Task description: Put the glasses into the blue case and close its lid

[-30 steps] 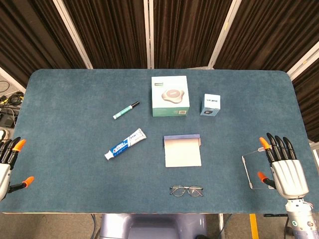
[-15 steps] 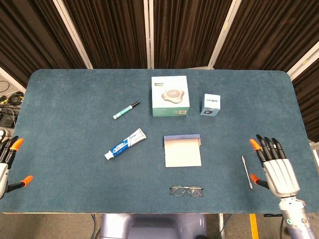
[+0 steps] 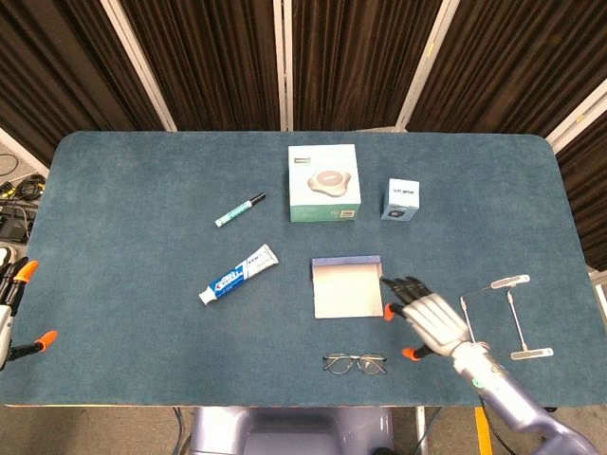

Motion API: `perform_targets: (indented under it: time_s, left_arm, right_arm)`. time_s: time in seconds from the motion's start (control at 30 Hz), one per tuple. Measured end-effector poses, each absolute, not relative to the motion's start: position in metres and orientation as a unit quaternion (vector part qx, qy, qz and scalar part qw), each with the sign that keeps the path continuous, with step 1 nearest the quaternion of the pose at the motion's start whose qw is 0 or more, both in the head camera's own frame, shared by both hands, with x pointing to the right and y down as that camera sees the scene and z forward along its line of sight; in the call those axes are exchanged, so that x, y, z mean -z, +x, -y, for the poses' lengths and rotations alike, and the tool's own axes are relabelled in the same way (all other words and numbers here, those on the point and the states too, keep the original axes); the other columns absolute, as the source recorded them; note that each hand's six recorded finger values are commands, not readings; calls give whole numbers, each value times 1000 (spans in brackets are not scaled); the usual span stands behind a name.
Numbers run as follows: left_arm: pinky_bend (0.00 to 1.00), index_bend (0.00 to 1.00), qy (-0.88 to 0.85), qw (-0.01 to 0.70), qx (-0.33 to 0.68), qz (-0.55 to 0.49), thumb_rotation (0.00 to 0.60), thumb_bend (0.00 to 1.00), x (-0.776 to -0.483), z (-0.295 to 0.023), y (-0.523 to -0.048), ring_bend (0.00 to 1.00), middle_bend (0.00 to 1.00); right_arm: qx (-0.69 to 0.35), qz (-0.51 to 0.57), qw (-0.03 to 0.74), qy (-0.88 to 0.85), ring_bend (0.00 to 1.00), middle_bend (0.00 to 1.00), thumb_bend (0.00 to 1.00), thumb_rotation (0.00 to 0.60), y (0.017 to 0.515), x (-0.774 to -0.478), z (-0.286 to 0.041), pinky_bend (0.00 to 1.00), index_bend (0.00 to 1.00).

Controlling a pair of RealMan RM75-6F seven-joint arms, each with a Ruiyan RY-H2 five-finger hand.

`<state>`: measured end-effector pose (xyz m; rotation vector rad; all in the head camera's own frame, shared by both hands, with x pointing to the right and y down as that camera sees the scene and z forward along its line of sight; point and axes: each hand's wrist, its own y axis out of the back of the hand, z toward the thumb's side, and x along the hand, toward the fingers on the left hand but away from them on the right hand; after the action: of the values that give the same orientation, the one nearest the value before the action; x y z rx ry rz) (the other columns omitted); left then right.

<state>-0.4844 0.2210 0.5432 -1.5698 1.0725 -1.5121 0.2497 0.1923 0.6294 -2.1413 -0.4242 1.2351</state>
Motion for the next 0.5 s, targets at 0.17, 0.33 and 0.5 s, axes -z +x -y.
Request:
perform_targets:
  time_s: [0.17,0.33,0.5]
  left_arm:
    - [0,0,-603,347,590,-409,600,0,-548,-219,-485,0,0]
    - [0,0,-603,346,594,-406,600,0,-552,-218,-485,0,0]
    - [0,0,-602,344,596,-404,600,0,-553,-217,-485,0,0]
  right_arm:
    - [-460,119,297,-828,0,0,190,600,219,-649,-200,0,460]
    - [-454,96,294,-836,0,0,201,600,198,-657,-207,0,466]
    - [-449,76,293,-841,0,0,202,600,180,-662,-216,0,468]
